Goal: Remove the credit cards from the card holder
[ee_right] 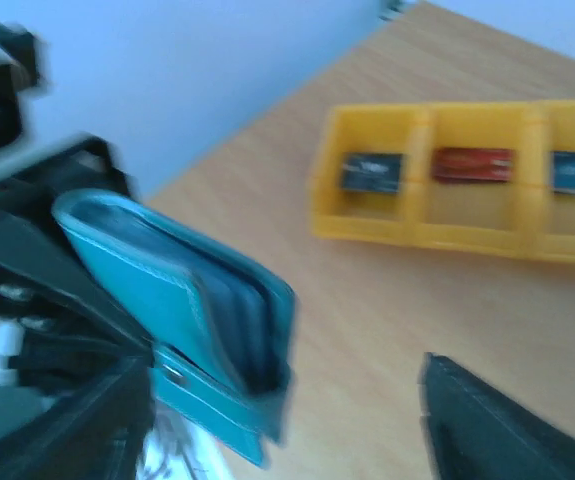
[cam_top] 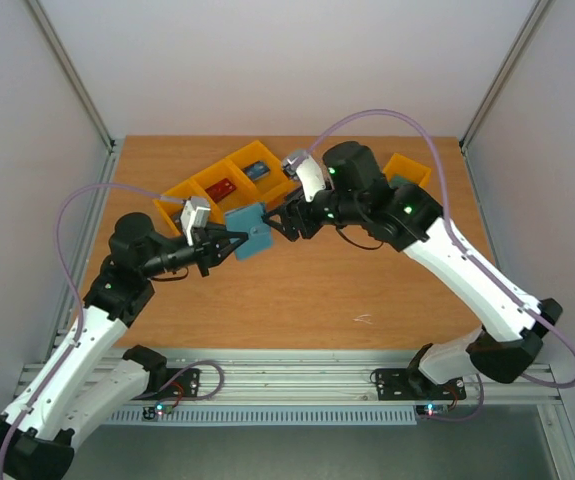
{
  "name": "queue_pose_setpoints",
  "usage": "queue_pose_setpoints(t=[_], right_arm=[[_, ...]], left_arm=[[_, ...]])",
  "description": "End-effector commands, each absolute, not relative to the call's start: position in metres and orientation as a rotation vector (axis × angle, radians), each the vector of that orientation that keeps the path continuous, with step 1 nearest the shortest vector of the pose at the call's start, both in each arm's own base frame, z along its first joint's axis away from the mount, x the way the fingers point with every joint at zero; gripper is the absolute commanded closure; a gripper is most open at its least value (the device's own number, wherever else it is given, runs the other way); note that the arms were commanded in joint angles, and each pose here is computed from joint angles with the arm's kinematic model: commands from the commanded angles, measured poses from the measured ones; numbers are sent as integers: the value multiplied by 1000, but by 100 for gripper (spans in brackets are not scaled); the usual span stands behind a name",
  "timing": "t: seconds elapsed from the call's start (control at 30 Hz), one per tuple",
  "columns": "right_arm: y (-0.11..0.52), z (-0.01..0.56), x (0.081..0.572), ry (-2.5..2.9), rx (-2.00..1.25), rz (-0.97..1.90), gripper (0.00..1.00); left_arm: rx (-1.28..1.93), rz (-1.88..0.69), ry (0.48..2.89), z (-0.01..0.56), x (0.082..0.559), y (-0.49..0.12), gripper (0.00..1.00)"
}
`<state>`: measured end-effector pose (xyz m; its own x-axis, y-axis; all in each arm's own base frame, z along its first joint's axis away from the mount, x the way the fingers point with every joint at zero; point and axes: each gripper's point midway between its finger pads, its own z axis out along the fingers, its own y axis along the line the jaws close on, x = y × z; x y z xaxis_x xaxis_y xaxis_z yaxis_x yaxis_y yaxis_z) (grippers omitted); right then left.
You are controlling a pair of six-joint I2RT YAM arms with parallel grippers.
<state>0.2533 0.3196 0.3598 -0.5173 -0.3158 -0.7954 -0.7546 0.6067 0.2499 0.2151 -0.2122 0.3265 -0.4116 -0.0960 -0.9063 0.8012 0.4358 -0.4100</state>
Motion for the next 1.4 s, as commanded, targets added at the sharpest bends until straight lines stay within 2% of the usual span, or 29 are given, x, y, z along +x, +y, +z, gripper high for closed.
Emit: queue_pose_setpoints(t=[0.0, 0.03, 0.07, 0.2, 0.27, 0.3, 0.43, 0.47, 0.5, 0.53, 0.57, 0.6, 0.63, 0.77, 0.87, 0.93, 1.0, 1.1, 1.13, 1.17, 1.2, 1.27, 1.3, 1.37], right_arm=[[333, 416, 203, 1821, -1086, 1045, 14], [334, 418, 199, 1812, -1106, 1059, 4], [334, 419, 195, 1805, -1126, 1080, 2], [343, 414, 186, 1823, -1175, 1171, 2], [347, 416, 184, 1812, -1185, 1208, 8], [350, 418, 181, 1793, -1200, 1243, 17], [355, 435, 166, 1708, -1249, 1367, 86], [353, 437, 164, 1691, -1251, 1367, 97], [350, 441, 161, 1667, -1256, 1364, 99], [348, 446, 158, 1642, -1262, 1366, 99], [345, 450, 154, 1616, -1271, 1372, 99], [344, 454, 150, 1593, -1283, 1381, 99], [342, 458, 147, 1577, -1294, 1387, 99], [342, 472, 137, 1522, -1340, 1445, 99], [348, 470, 137, 1524, -1352, 1486, 99], [351, 467, 140, 1535, -1354, 1491, 99], [353, 467, 141, 1528, -1354, 1493, 99], [354, 467, 146, 1532, -1339, 1464, 99], [354, 465, 153, 1559, -1305, 1421, 95], [353, 462, 166, 1611, -1242, 1346, 87], [349, 456, 185, 1680, -1150, 1239, 73], [331, 446, 225, 1807, -928, 1000, 56], [318, 442, 243, 1863, -813, 886, 50], [287, 435, 275, 1949, -568, 650, 46]], left_arm=[[953, -1221, 1324, 392, 160, -223, 100], [987, -1236, 1294, 395, 154, -224, 100], [1014, -1247, 1268, 398, 148, -224, 100], [1044, -1262, 1236, 405, 142, -224, 100], [1069, -1274, 1224, 406, 137, -225, 100], [1073, -1275, 1225, 406, 137, -225, 100], [1065, -1282, 1245, 403, 137, -224, 100], [1060, -1283, 1250, 402, 136, -224, 100], [1056, -1284, 1253, 402, 136, -224, 100], [1046, -1292, 1265, 401, 136, -223, 95], [1036, -1301, 1277, 399, 136, -223, 82], [1032, -1311, 1285, 398, 136, -223, 78], [1028, -1326, 1299, 394, 135, -223, 69], [1025, -1362, 1327, 386, 133, -224, 61], [1029, -1363, 1315, 388, 132, -224, 61], [1041, -1359, 1300, 390, 131, -224, 62], [1048, -1357, 1294, 392, 131, -224, 69], [1029, -1341, 1294, 393, 135, -224, 99], [1011, -1337, 1302, 393, 138, -224, 100], [973, -1320, 1321, 394, 143, -223, 100], [905, -1286, 1363, 392, 154, -221, 100], [723, -1184, 1512, 378, 184, -212, 100], [630, -1081, 1561, 373, 203, -203, 100], [510, -926, 1635, 362, 227, -187, 100]])
